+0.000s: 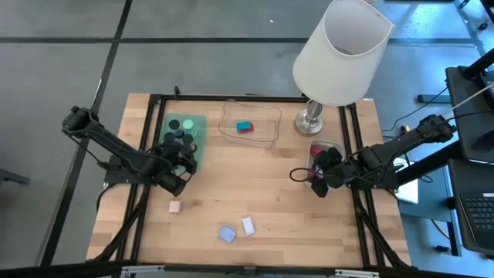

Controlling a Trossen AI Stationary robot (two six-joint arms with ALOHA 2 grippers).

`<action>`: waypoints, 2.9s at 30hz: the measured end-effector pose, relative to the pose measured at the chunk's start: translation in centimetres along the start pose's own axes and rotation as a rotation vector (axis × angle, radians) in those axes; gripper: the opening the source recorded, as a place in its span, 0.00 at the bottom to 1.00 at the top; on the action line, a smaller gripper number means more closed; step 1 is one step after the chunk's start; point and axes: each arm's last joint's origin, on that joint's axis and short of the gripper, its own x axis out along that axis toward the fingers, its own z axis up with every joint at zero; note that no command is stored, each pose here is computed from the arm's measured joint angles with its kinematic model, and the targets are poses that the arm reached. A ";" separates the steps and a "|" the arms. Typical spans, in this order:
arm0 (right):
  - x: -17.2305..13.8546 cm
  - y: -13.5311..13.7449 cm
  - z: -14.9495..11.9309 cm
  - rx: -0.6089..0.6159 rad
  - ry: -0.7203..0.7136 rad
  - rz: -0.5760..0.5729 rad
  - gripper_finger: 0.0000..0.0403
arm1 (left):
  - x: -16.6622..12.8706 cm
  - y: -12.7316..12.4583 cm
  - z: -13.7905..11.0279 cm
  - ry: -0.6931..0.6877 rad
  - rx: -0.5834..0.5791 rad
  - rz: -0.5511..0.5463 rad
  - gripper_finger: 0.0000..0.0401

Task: Pick & Place Office items
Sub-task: Put the white hourglass into the blue bin, then put the light pink charger adapter into the gray bin

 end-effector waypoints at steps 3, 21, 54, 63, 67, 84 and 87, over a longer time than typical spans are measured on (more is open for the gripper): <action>0.0 0.0 0.0 0.000 -0.001 -0.001 0.78 | 0.5 0.6 -0.8 0.003 -0.034 0.009 0.53; 0.0 0.0 0.0 0.000 -0.001 -0.001 0.78 | 1.5 1.2 -2.1 -0.032 0.003 -0.011 0.55; 0.0 0.0 0.0 0.000 0.000 0.000 0.78 | 1.4 -1.1 -4.2 -0.035 0.105 -0.013 0.56; 0.0 0.0 0.0 0.000 0.000 0.000 0.78 | 1.4 -1.1 -4.3 -0.012 0.119 -0.005 0.56; 0.0 0.0 0.0 0.000 -0.001 0.000 0.78 | 1.4 -1.1 -4.3 -0.010 0.145 -0.005 0.57; 0.0 0.0 0.0 0.000 0.001 0.001 0.78 | 0.4 -0.1 -2.4 0.004 0.181 -0.048 0.72; 0.0 0.0 0.0 0.001 0.000 0.002 0.78 | 0.0 0.3 -1.7 -0.006 0.219 -0.071 0.74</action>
